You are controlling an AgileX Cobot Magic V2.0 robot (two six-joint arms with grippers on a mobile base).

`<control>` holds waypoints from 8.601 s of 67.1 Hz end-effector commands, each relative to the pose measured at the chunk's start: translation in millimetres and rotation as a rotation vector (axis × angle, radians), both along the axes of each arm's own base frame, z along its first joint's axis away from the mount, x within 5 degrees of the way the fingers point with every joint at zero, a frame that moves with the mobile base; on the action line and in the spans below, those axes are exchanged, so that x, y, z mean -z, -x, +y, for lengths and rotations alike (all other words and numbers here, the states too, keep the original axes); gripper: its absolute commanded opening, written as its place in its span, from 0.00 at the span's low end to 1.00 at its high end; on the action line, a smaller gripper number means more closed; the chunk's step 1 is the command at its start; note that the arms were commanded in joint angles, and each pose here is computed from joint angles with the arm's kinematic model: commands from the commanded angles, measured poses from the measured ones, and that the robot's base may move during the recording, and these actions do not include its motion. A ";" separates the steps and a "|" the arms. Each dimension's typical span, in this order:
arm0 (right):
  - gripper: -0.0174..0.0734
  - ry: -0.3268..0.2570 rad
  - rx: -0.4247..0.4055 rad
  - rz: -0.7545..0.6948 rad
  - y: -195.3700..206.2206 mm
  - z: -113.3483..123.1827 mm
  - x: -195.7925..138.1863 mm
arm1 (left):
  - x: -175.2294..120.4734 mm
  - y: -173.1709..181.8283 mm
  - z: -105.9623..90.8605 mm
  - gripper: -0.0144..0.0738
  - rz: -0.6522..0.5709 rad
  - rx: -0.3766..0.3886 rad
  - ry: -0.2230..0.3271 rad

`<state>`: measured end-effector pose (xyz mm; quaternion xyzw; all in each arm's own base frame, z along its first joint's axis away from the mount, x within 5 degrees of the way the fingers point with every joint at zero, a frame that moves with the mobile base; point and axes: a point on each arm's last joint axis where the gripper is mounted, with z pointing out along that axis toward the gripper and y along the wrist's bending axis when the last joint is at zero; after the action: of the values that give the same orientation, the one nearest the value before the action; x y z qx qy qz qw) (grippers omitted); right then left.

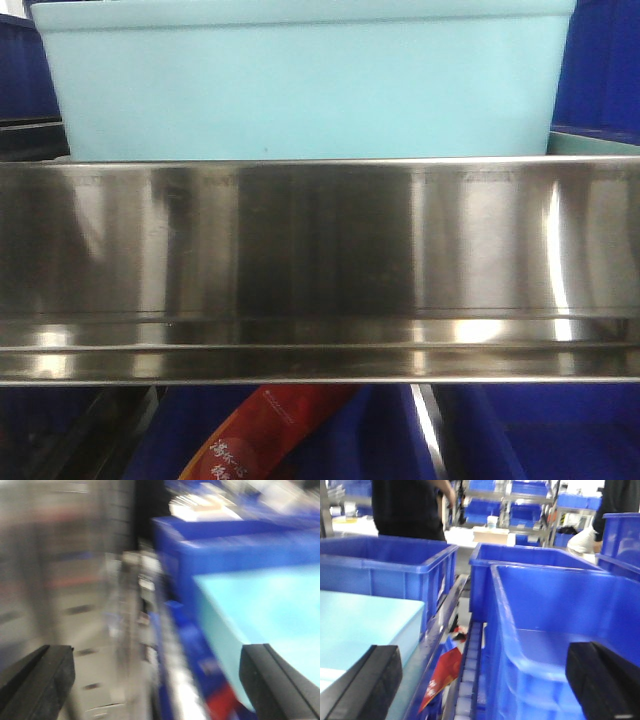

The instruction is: Fetch blue bin and place on conveyor start

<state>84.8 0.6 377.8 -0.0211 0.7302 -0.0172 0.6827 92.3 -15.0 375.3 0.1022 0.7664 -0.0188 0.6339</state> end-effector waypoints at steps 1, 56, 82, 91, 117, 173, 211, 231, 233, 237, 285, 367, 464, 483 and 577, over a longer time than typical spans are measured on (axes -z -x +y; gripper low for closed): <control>0.82 0.016 -0.038 0.013 -9.6 3.0 -10.2 | -7.6 -10.0 -13.4 0.81 0.038 0.122 -0.042; 0.82 -0.046 -0.156 0.802 -214.9 55.8 -61.4 | -47.1 -226.3 -91.0 0.81 0.603 -0.009 -0.008; 0.82 -0.062 -0.154 0.971 -283.9 70.0 1.8 | 14.3 -273.6 -91.6 0.81 0.784 -0.056 0.002; 0.78 -0.065 -0.153 0.997 -295.1 72.3 17.0 | 24.8 -279.7 -93.9 0.81 0.810 -0.056 -0.001; 0.10 -0.088 -0.162 1.072 -312.6 78.0 47.8 | 46.2 -287.0 -96.4 0.17 0.899 -0.078 -0.009; 0.02 -0.107 -0.197 0.764 -233.6 64.3 -64.4 | -61.3 -213.0 -74.5 0.04 0.608 -0.035 0.083; 0.02 -0.117 -0.208 0.646 -205.1 59.3 -94.7 | -99.5 -184.9 -70.0 0.04 0.428 0.022 0.179; 0.02 -0.121 -0.208 0.617 -206.8 59.5 -96.7 | -99.0 -185.8 -69.2 0.04 0.425 0.014 0.167; 0.02 -0.122 -0.208 0.609 -207.3 59.5 -97.3 | -99.0 -185.8 -69.2 0.04 0.425 0.014 0.167; 0.02 -0.124 -0.208 0.594 -208.1 59.6 -98.4 | -99.2 -185.9 -69.2 0.04 0.424 0.014 0.168; 0.02 -0.127 -0.209 0.575 -209.2 59.7 -99.8 | -99.2 -185.9 -69.2 0.04 0.424 0.014 0.168; 0.02 -0.142 -0.209 0.466 -218.1 60.5 -106.1 | -104.6 -203.2 -74.7 0.04 0.282 0.037 0.207; 0.02 -0.142 -0.209 0.466 -218.1 60.5 -106.1 | -104.6 -203.6 -73.3 0.04 0.277 0.030 0.196; 0.02 -0.142 -0.209 0.466 -218.1 60.5 -106.1 | -104.6 -203.6 -73.3 0.04 0.277 0.030 0.196; 0.02 -0.142 -0.209 0.466 -218.1 60.5 -106.1 | -104.6 -203.7 -73.0 0.04 0.276 0.028 0.193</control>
<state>304.8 65.5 476.4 -0.0477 0.8726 0.1227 0.4704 297.9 -89.5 470.5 0.0467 0.8569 -0.1121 0.5009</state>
